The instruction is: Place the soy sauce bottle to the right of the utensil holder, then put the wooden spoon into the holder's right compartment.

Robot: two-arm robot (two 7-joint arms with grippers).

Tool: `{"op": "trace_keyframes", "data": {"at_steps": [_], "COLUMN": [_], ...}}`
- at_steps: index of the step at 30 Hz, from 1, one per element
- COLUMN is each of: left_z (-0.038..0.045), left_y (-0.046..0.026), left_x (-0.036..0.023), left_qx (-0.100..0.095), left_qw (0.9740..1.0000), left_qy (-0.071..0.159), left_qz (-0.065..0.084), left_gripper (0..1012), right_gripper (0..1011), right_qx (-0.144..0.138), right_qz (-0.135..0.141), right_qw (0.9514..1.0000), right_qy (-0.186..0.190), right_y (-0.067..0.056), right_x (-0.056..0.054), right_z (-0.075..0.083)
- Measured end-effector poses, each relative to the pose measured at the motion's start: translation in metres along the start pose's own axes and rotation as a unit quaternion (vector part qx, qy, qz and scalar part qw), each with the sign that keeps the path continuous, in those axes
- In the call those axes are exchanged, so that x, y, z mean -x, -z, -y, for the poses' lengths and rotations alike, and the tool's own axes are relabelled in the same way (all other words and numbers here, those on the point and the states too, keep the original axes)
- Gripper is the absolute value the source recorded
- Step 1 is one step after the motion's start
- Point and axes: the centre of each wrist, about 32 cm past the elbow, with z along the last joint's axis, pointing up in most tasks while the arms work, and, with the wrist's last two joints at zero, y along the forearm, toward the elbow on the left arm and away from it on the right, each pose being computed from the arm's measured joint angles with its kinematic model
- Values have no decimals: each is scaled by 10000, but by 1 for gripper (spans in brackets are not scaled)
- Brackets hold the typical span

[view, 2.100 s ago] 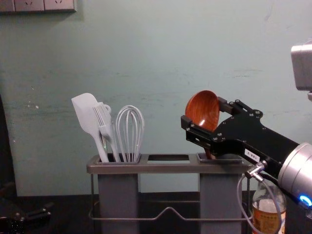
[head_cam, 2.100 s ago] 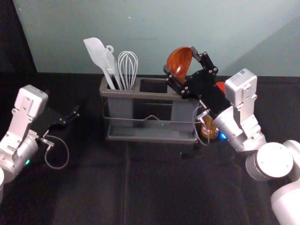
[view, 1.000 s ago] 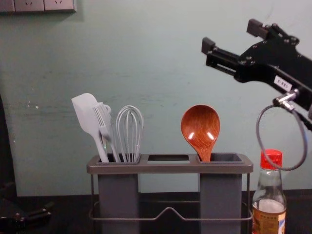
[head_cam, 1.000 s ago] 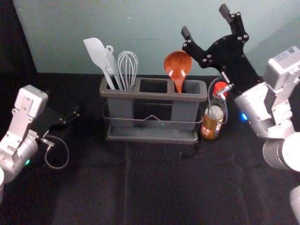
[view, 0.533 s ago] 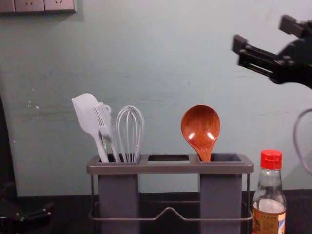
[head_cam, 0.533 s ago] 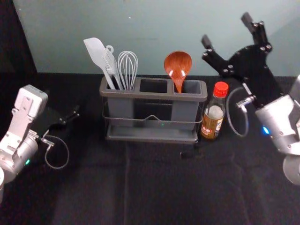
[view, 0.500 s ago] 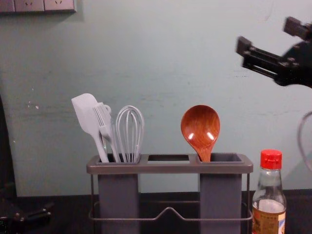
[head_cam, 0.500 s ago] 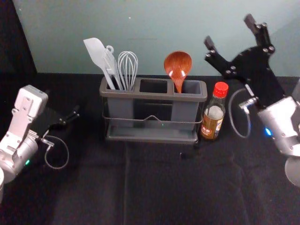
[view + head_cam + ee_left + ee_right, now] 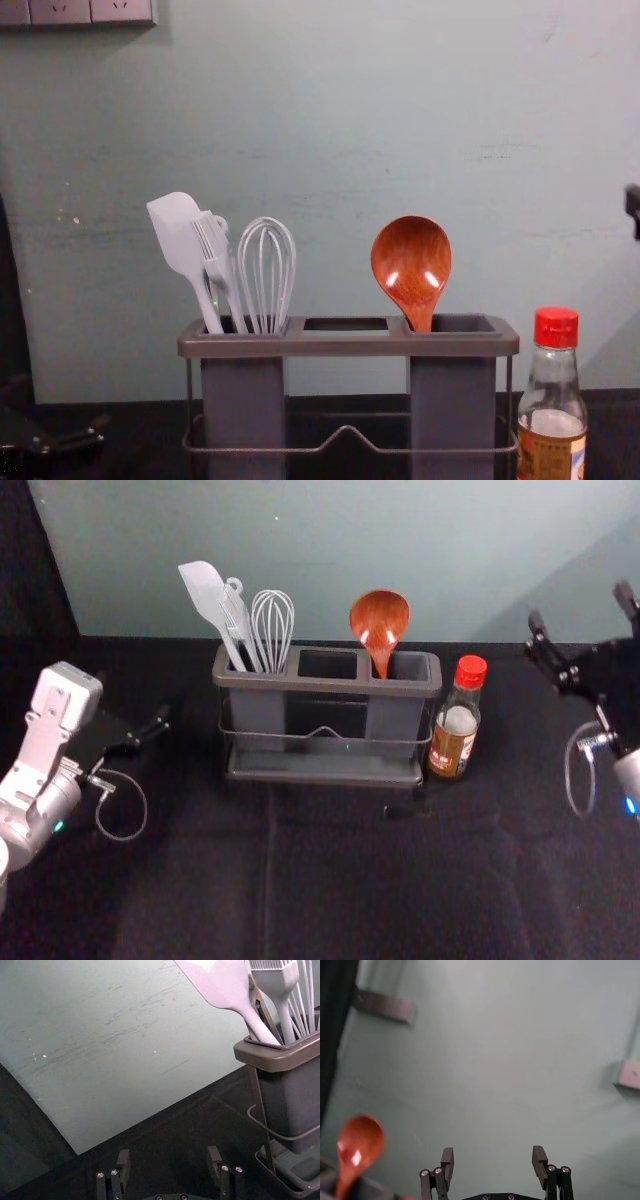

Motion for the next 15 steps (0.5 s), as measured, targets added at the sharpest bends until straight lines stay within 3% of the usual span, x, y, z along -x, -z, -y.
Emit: {"op": "trace_keyframes", "data": {"at_steps": [4,11,15], "left_z": [0,0,0], "left_y": [0,0,0], "left_x": [0,0,0], "left_qx": [0,0,0], "left_qw": [10000,10000,10000], "left_qy": [0,0,0], "left_qz": [0,0,0], "left_gripper": [1005,1005,1005], "right_gripper": [1000,1000,1000], "right_qx": [422,1147,1355], "right_qz": [117,173,177], "right_qw": [9989,9928,9901], "right_qy": [166,294,307], "right_y": [72,266,338], "right_x": [14,51,60], "right_z": [92,250,297]}}
